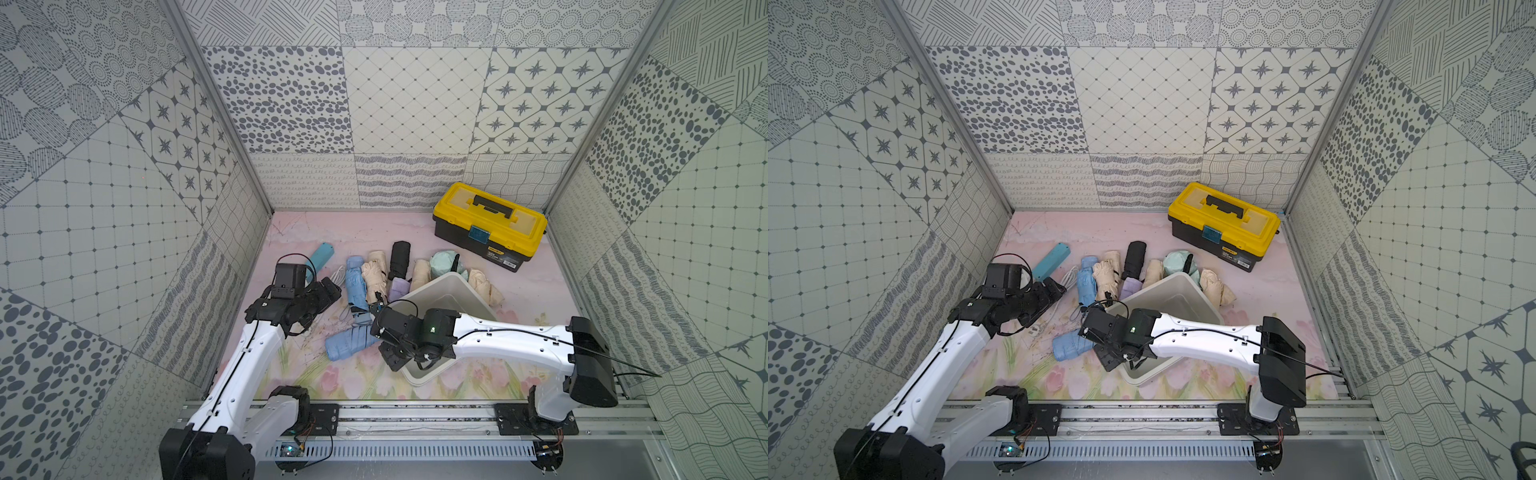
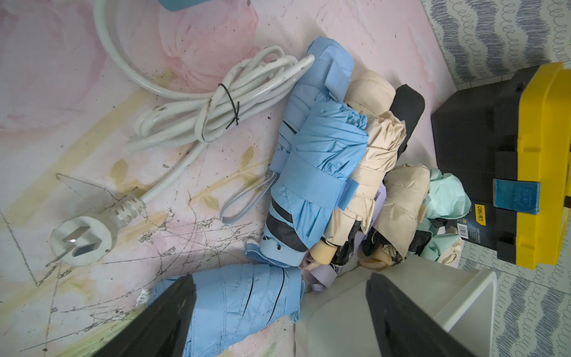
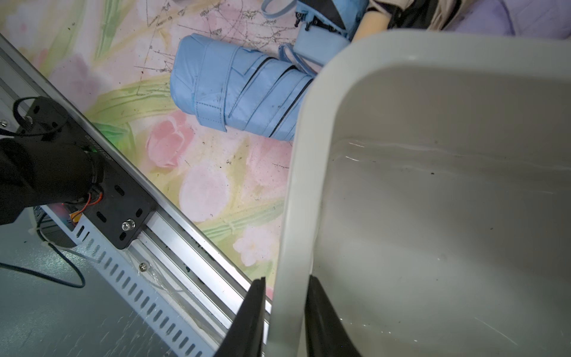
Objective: Put the umbrella into the storage box
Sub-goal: Adjust the storage box at the center of the board, then pick up the umbrella from the center of the board.
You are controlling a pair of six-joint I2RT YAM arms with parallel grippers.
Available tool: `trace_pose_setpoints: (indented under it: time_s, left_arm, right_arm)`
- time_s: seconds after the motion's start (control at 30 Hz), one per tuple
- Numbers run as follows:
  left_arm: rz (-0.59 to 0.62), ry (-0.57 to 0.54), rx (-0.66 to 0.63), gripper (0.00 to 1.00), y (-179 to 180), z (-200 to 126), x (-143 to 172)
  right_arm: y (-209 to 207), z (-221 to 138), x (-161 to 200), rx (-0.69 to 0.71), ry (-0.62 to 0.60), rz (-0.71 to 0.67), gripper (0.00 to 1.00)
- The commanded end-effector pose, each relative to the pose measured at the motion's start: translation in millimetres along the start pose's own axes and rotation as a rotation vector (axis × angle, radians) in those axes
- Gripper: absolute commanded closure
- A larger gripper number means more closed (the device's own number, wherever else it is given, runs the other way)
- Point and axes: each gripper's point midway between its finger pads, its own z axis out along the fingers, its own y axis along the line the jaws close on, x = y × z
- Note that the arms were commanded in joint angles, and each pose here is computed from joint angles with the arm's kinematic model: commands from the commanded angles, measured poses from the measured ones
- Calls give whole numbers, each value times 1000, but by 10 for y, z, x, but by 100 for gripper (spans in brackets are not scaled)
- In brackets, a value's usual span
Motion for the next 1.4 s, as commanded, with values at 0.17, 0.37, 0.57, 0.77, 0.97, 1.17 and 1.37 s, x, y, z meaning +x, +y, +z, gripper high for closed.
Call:
trace_pose_setpoints:
  time_s: [0.17,0.37,0.57,0.77,0.97,1.17,1.37]
  left_arm:
    - [72,58,33,12,-179,201,-74]
    - [249,111,57,9,-362,502,-90]
    - [347,144,170,7,-646,789,-191]
    - [392,169,210,2,-775,1006,-280]
    - [428,199,190,1,-734,1177,-290]
    - [416,201,181,14,-693,1302,-332]
    - [405,194,156,30,-604,1327,-362]
  right_arm:
    - [-102,-114,-362,-42,-114,-11,49]
    - [-132,-607,-632,-104,-289,-4,18]
    - [-521,-963,-681,-99,-413,114,17]
    - [-803,-1022,-569,-70,-435,184,17]
    - [-821,-1015,-529,-78,-429,202,16]
    - [-839,-1024,-506,-77,-432,214,16]
    - [-872,-1043,-483,-72,-444,231,17]
